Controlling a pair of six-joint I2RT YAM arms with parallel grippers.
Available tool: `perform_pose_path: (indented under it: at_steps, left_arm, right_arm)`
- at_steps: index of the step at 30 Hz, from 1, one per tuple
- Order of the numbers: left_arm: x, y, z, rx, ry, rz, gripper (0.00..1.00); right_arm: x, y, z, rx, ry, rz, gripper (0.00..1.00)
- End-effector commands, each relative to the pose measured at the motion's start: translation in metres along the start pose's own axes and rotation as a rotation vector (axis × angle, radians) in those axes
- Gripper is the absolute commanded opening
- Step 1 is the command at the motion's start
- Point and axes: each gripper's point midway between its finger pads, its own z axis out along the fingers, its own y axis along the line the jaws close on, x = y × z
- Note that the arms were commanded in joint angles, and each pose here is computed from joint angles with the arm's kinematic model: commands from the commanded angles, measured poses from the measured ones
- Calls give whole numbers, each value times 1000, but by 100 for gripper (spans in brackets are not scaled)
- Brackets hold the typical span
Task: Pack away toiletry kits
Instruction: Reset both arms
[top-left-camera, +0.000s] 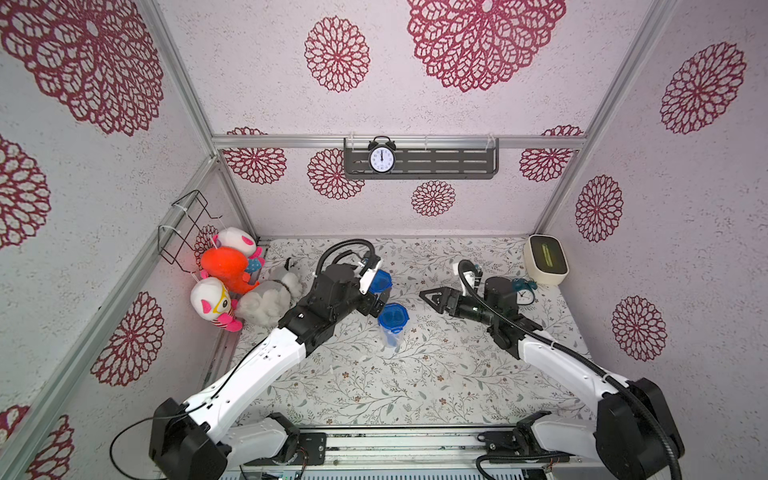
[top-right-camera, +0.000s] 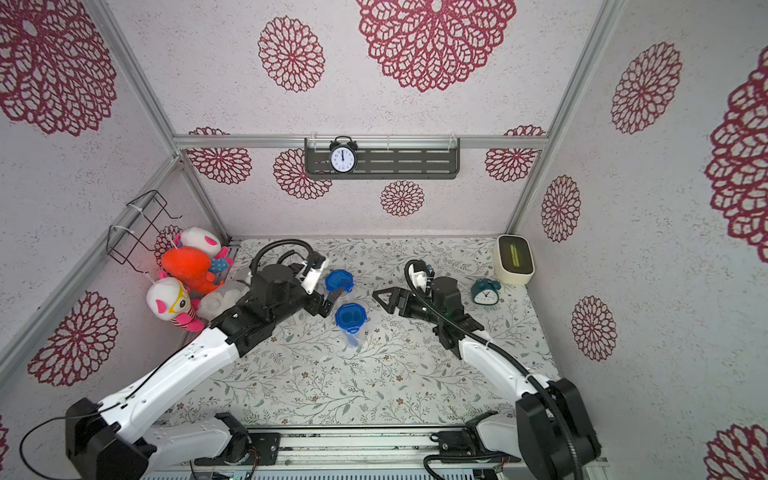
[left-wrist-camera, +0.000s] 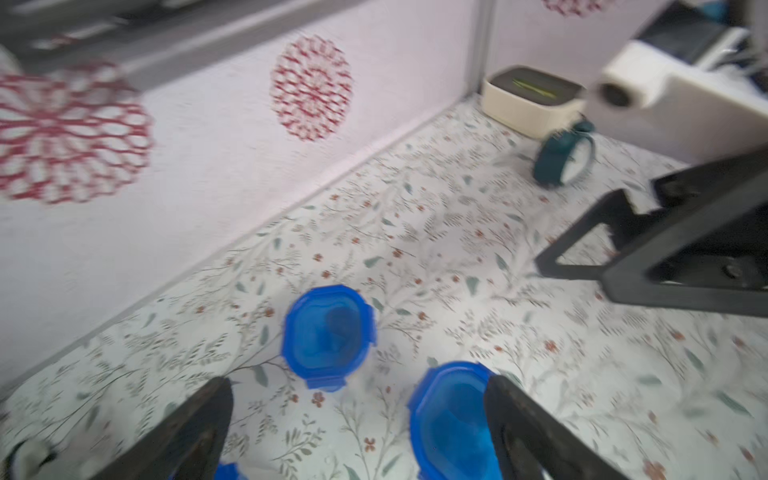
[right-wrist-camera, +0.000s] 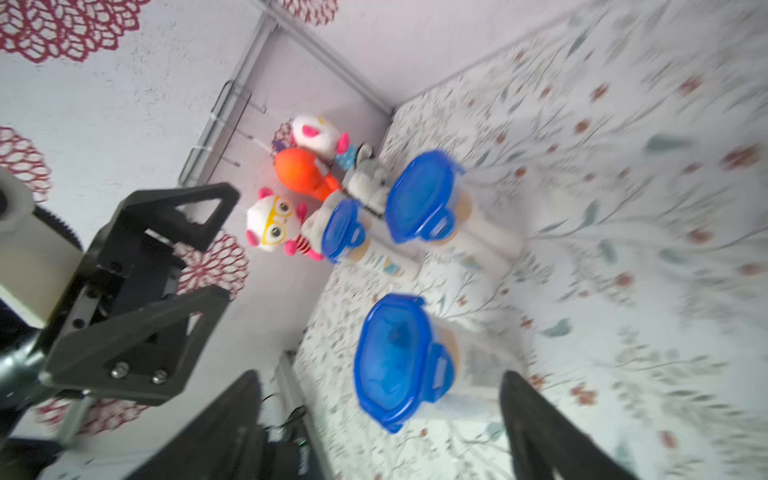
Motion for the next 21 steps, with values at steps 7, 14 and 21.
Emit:
perform_pose_path:
  at_steps: [7, 14, 21]
  left_arm:
    - [65, 181, -73, -835, -188, -321, 98]
    - [139, 241, -97, -1060, -193, -402, 98]
    - [190, 251, -75, -1082, -103, -382, 98]
  right_arm:
    - [-78, -95, -78, 548, -328, -315, 99]
    - [-90, -168, -135, 811, -523, -392, 99]
    - [-76, -217, -162, 892, -572, -351, 99]
